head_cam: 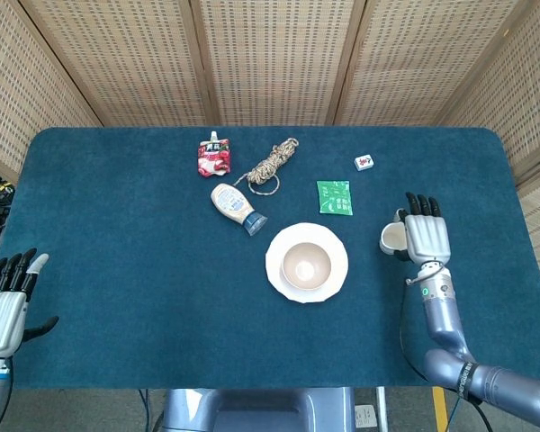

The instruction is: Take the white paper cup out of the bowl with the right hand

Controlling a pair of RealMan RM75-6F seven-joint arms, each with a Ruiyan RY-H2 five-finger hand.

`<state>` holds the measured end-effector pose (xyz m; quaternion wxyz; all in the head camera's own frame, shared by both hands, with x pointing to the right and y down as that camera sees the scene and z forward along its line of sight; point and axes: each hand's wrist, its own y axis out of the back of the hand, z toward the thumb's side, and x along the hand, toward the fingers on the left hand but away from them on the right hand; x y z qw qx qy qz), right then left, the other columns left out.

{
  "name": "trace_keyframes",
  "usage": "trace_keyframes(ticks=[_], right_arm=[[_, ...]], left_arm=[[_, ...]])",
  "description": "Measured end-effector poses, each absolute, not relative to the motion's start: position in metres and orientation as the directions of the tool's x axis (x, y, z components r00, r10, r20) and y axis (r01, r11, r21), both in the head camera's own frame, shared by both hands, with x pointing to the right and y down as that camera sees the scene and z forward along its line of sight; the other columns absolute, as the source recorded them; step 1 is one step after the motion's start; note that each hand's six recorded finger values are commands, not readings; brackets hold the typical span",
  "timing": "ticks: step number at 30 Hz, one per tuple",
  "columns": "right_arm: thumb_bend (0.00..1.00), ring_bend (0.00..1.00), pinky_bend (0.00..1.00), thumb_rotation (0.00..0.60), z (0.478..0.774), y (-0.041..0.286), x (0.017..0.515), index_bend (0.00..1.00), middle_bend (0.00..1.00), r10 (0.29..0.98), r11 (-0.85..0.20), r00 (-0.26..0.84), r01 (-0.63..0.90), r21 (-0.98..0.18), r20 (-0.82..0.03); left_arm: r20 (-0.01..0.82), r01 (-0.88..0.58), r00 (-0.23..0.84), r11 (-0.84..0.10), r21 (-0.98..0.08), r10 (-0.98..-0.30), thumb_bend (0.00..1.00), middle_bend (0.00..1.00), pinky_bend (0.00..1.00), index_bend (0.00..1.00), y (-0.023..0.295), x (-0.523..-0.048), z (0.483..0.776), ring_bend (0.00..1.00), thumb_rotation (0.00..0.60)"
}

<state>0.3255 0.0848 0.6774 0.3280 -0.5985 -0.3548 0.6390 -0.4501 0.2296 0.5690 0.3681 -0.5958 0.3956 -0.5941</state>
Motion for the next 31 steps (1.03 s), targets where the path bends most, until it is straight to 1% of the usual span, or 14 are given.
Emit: trace_keyframes(ticks=[4,5,7,8,9,11,14,15,19,22,27,31], right_arm=[[0.30,0.00,0.08,0.600,0.684,0.090,0.330,0.44,0.09,0.835,-0.547,-0.080,-0.002,-0.837,-0.545],[0.29,0.00,0.07,0.600,0.685,0.091,0.330,0.41,0.07,0.833,-0.549,-0.083,-0.006,-0.836,-0.547],[0.28,0.00,0.06,0.600,0.685,0.092,0.332,0.31,0.02,0.831,-0.552,-0.087,-0.015,-0.834,-0.549],[0.26,0.00,0.04,0.600,0.685,0.093,0.333,0.25,0.00,0.831,-0.553,-0.090,-0.024,-0.833,-0.549],[0.25,0.00,0.03,0.600,0.684,0.093,0.333,0.19,0.00,0.832,-0.552,-0.092,-0.031,-0.833,-0.547],[0.23,0.00,0.01,0.600,0.680,0.094,0.333,0.11,0.00,0.837,-0.545,-0.094,-0.042,-0.837,-0.540],[0.21,0.00,0.00,0.600,0.671,0.095,0.332,0.03,0.00,0.851,-0.523,-0.089,-0.055,-0.850,-0.518],[0.21,0.00,0.00,0.600,0.668,0.095,0.332,0.01,0.00,0.856,-0.515,-0.086,-0.059,-0.855,-0.509],[0.21,0.00,0.00,0.600,0.652,0.099,0.332,0.01,0.00,0.881,-0.472,-0.072,-0.070,-0.879,-0.468],[0.20,0.00,0.00,0.600,0.640,0.110,0.333,0.01,0.00,0.902,-0.432,-0.046,-0.063,-0.900,-0.430],[0.19,0.00,0.00,0.600,0.616,0.144,0.336,0.00,0.00,0.934,-0.355,0.042,-0.014,-0.935,-0.356],[0.18,0.00,0.00,0.600,0.600,0.180,0.340,0.00,0.00,0.945,-0.317,0.113,0.071,-0.946,-0.308]], left_arm=[[0.417,-0.034,-0.018,-0.416,-0.909,-0.909,0.00,0.00,0.00,0.00,0.230,-0.450,0.569,0.00,0.600],[0.416,-0.033,-0.018,-0.416,-0.909,-0.909,0.00,0.00,0.00,0.00,0.230,-0.450,0.569,0.00,0.600],[0.416,-0.034,-0.018,-0.415,-0.909,-0.909,0.00,0.00,0.00,0.00,0.230,-0.450,0.568,0.00,0.600],[0.414,-0.035,-0.018,-0.414,-0.910,-0.910,0.00,0.00,0.00,0.00,0.230,-0.450,0.568,0.00,0.600],[0.412,-0.037,-0.019,-0.411,-0.911,-0.911,0.00,0.00,0.00,0.00,0.229,-0.450,0.567,0.00,0.600],[0.410,-0.039,-0.019,-0.409,-0.912,-0.912,0.00,0.00,0.00,0.00,0.229,-0.451,0.567,0.00,0.600],[0.408,-0.042,-0.019,-0.407,-0.912,-0.913,0.00,0.00,0.00,0.00,0.229,-0.451,0.566,0.00,0.600],[0.408,-0.042,-0.019,-0.407,-0.912,-0.913,0.00,0.00,0.00,0.00,0.229,-0.451,0.566,0.00,0.600],[0.404,-0.048,-0.017,-0.403,-0.914,-0.915,0.00,0.00,0.00,0.00,0.229,-0.451,0.564,0.00,0.600],[0.403,-0.053,-0.014,-0.402,-0.914,-0.915,0.00,0.00,0.00,0.00,0.229,-0.451,0.564,0.00,0.600],[0.396,-0.054,-0.003,-0.395,-0.917,-0.918,0.00,0.00,0.00,0.00,0.229,-0.450,0.563,0.00,0.600],[0.379,-0.058,0.019,-0.379,-0.924,-0.925,0.00,0.00,0.00,0.00,0.230,-0.446,0.559,0.00,0.600]])
